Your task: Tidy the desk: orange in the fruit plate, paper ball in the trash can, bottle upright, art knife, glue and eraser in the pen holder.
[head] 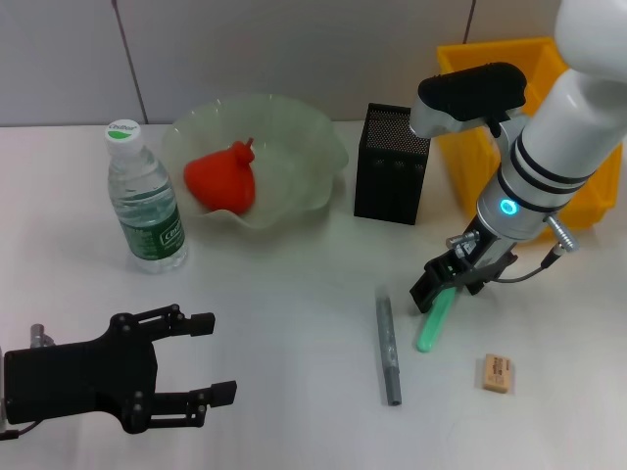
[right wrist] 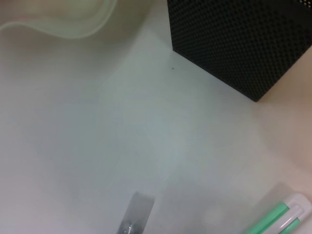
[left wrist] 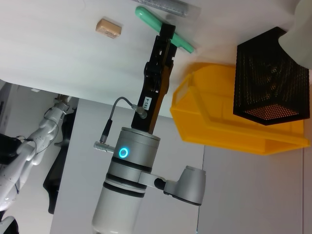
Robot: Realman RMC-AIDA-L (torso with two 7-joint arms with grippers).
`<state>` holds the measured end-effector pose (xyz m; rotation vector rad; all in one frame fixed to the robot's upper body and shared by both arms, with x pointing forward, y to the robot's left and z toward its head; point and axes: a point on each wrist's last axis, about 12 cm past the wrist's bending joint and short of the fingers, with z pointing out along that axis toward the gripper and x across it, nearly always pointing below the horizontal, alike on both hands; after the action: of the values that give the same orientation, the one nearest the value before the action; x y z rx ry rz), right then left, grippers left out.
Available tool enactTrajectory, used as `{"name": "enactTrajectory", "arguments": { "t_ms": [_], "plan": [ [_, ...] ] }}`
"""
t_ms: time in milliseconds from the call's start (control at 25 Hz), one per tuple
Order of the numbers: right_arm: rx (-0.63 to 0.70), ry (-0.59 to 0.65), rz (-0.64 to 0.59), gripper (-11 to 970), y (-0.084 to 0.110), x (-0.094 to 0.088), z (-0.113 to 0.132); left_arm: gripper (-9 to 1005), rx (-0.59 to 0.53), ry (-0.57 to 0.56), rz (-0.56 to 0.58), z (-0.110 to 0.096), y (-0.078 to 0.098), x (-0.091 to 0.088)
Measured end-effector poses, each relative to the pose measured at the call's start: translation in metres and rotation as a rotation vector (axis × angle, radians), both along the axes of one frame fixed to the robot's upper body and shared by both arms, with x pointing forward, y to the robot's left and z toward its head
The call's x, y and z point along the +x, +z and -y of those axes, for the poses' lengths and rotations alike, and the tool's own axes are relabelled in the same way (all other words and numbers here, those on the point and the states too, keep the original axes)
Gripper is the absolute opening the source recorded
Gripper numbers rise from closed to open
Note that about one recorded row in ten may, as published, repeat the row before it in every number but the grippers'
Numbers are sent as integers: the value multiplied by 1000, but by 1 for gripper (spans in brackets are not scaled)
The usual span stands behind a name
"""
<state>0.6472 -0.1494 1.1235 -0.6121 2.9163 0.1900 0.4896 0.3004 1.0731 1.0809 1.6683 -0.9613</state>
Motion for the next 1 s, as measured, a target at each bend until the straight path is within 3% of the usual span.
{"name": "enactTrajectory", "arguments": {
  "t_ms": [280, 520, 1000],
  "plan": [
    [1, -5, 0, 651, 0, 0, 0, 844, 3, -2, 6, 0, 1, 1],
    [0, -6, 0, 410, 0, 0, 0, 843, 2, -2, 4, 0, 2, 1],
    [1, -10, -5, 365, 0, 0, 0, 843, 0, -7, 3, -1, 2, 0]
  ]
}}
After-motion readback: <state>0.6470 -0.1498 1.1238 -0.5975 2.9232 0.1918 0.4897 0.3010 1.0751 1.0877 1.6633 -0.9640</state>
